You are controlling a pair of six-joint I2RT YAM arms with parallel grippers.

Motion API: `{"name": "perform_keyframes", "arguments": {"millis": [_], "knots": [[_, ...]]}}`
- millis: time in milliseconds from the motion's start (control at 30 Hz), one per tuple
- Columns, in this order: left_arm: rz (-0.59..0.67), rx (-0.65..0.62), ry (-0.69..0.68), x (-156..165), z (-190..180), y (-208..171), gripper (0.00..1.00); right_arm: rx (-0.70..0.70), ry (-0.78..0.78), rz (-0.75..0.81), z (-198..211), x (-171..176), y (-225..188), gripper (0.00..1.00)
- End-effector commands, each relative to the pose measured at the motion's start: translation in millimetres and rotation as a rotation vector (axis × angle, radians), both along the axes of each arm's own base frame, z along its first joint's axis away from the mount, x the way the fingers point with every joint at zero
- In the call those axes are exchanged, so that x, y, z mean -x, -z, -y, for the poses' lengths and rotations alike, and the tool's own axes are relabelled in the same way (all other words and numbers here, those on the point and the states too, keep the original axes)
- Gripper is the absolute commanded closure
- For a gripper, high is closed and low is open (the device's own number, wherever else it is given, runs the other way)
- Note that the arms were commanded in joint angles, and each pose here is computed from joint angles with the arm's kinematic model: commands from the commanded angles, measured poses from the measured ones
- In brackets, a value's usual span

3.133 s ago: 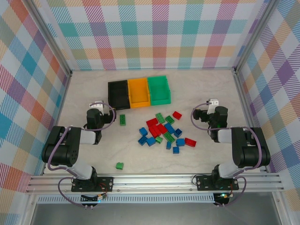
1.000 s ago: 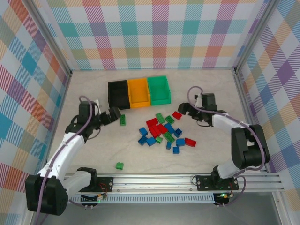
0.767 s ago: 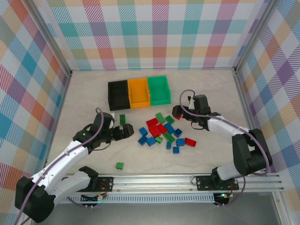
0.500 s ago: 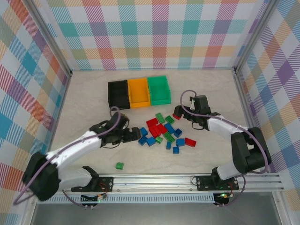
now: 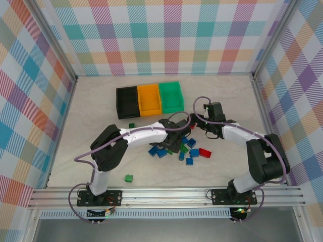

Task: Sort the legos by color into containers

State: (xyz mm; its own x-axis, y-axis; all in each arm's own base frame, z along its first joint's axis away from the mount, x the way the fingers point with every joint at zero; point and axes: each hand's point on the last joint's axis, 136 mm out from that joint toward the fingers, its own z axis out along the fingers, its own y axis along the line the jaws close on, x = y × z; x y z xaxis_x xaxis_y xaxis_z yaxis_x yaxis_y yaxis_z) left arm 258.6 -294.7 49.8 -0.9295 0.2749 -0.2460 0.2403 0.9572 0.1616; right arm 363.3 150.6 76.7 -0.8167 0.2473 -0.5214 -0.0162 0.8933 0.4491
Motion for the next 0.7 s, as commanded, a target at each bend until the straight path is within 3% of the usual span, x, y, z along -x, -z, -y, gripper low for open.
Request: {"name": "perform_keyframes", "arguments": {"millis": [0,300,467,667], "knots": [[-0.008,-0.07,0.02,2.0,-16.7,-7.0,0.07,-0.011,0.001,-0.006,-2.6,-3.5,-4.2,0.05],[-0.008,0.023,0.034,-15.5,5.9,-0.8,0.17,-0.011,0.0,-0.025,-3.9,-5.1,-0.6,0.04],[-0.078,0.133,0.041,-23.4,20.3,10.2,0.22,-0.004,0.002,-0.027,-2.9,-5.0,-0.8,0.04],[-0.119,0.149,0.033,-24.4,23.1,24.6,0.31,0.014,0.011,-0.025,0.3,-5.6,-0.8,0.04]]}}
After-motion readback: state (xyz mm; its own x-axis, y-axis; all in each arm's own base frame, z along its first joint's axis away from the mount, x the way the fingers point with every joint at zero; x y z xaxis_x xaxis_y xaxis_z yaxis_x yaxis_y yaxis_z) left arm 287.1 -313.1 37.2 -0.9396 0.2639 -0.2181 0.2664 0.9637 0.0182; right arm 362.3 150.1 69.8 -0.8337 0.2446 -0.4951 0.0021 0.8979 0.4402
